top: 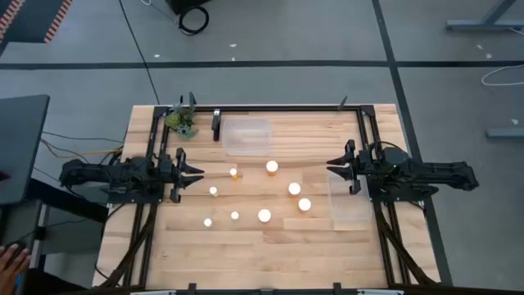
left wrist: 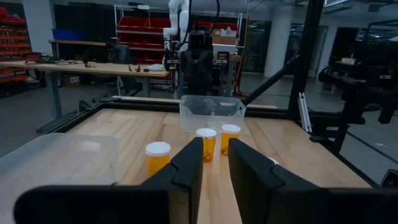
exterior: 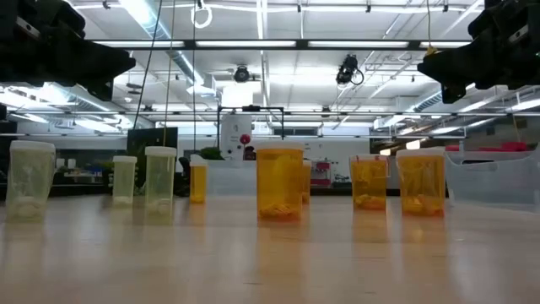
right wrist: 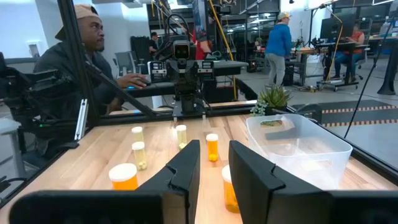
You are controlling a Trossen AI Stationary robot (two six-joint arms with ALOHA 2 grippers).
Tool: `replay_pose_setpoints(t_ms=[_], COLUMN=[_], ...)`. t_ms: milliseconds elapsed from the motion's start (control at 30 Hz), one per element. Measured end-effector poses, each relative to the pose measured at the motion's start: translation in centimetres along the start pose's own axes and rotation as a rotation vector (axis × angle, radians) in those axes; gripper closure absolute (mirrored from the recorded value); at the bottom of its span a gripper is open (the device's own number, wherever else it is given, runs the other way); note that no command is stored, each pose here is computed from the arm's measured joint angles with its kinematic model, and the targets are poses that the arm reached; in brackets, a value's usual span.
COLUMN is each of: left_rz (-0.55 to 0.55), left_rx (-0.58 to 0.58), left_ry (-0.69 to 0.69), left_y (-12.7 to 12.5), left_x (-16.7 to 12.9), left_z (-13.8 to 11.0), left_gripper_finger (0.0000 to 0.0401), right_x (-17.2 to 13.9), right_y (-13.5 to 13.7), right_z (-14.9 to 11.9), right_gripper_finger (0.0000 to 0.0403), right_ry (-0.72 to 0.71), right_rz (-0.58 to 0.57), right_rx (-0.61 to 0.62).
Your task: Pick and place medicine bottles into bin by pill shape (circle, oval)
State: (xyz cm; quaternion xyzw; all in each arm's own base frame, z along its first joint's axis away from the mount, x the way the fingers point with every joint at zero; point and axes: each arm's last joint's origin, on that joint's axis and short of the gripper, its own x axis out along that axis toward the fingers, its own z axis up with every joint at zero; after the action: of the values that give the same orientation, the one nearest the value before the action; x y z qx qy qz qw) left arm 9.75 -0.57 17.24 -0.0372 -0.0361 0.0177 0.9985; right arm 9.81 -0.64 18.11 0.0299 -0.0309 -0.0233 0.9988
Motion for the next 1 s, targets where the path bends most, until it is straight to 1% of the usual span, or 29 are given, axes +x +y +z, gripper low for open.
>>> replay_pose_setpoints(t_ms=[433, 767, 1000], left_rz=[0.000, 0.000, 0.000], left_rx=[0.000, 0.000, 0.000], left_ry=[0.000, 0.000, 0.000], left_y=[0.00, 0.00, 0.00], left_x=[0.00, 0.00, 0.00], left_z=[0.00, 0.00, -0.01], left_gripper_finger=[0.0310, 0.0318, 0.0311], right_x=[0.00, 0.00, 0.00], right_y=[0.00, 0.00, 0.00], right_z=[0.00, 0.00, 0.00], right_gripper_finger=[0.0311, 0.0311, 0.0311], right_ry=[0.000, 0.000, 0.000], right_rz=[0.000, 0.000, 0.000], right_rx=[0.000, 0.000, 0.000])
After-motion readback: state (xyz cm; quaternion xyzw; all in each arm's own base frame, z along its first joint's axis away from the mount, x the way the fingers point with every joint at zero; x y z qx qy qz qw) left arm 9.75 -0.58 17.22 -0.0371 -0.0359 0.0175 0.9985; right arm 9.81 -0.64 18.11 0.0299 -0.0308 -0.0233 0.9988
